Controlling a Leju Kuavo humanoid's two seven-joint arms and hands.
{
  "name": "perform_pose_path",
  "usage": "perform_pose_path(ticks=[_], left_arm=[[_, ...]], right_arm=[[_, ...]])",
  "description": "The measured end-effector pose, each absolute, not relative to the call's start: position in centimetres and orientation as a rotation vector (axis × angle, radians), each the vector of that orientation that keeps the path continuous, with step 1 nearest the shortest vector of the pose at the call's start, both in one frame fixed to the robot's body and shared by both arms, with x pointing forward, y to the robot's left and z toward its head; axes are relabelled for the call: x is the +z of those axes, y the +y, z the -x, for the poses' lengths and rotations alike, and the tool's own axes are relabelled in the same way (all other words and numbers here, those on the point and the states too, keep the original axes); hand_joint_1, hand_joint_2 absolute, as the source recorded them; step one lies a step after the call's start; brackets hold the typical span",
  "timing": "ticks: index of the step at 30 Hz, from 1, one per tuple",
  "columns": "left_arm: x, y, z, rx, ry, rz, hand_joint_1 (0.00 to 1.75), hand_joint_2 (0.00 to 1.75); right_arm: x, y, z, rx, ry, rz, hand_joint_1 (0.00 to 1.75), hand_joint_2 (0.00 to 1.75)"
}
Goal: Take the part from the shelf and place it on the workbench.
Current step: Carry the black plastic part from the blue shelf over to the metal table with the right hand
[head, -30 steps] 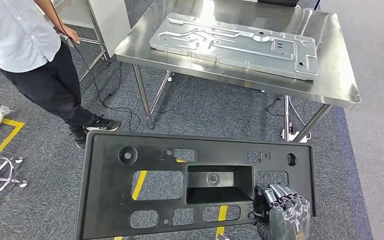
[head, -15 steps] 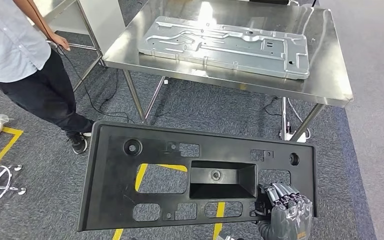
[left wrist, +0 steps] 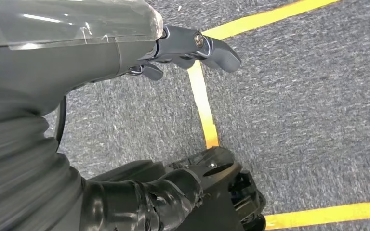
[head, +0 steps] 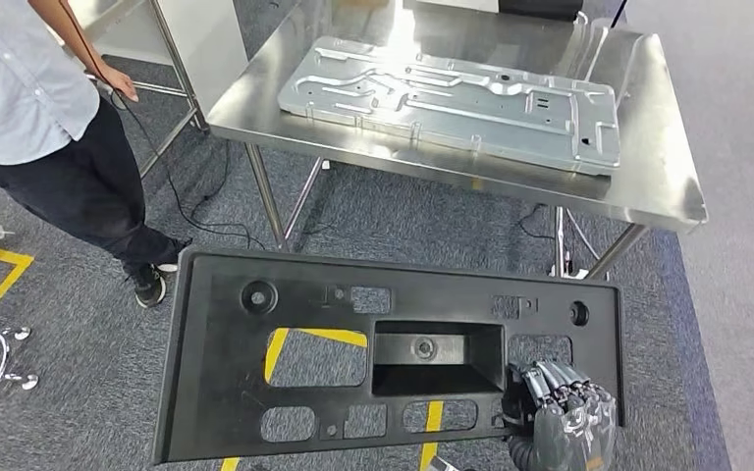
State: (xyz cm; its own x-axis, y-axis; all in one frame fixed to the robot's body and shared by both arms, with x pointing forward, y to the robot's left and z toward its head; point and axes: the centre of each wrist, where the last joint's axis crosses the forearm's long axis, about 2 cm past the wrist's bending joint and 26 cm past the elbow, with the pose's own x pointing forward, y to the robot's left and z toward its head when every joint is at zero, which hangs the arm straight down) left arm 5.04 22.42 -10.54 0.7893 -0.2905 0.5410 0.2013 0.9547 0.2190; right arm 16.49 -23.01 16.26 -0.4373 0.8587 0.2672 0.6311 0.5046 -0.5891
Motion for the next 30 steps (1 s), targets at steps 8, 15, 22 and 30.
perform_pose_path(ticks=[8, 15, 22, 30], left_arm=[[-10.53, 22.39, -5.08, -0.266, -0.607, -0.153, 0.00, 1.75], [-10.54, 22.39, -5.01, -0.266, -0.606, -0.152, 0.00, 1.75], [-10.58, 22.39, -4.76, -0.268, -0.598, -0.145, 0.00, 1.75], [-10.55, 22.30, -4.94, -0.273, -0.600, -0.138, 0.00, 1.75]], right_arm=[[16.20, -23.13, -16.39, 0.555, -2.204, 1.220, 1.75, 1.75], [16.25, -23.22, -16.38, 0.549, -2.200, 1.226, 1.75, 1.75], [16.29, -23.26, -16.39, 0.547, -2.199, 1.232, 1.75, 1.75], [16.68, -23.63, -16.51, 0.548, -2.203, 1.263, 1.75, 1.75]])
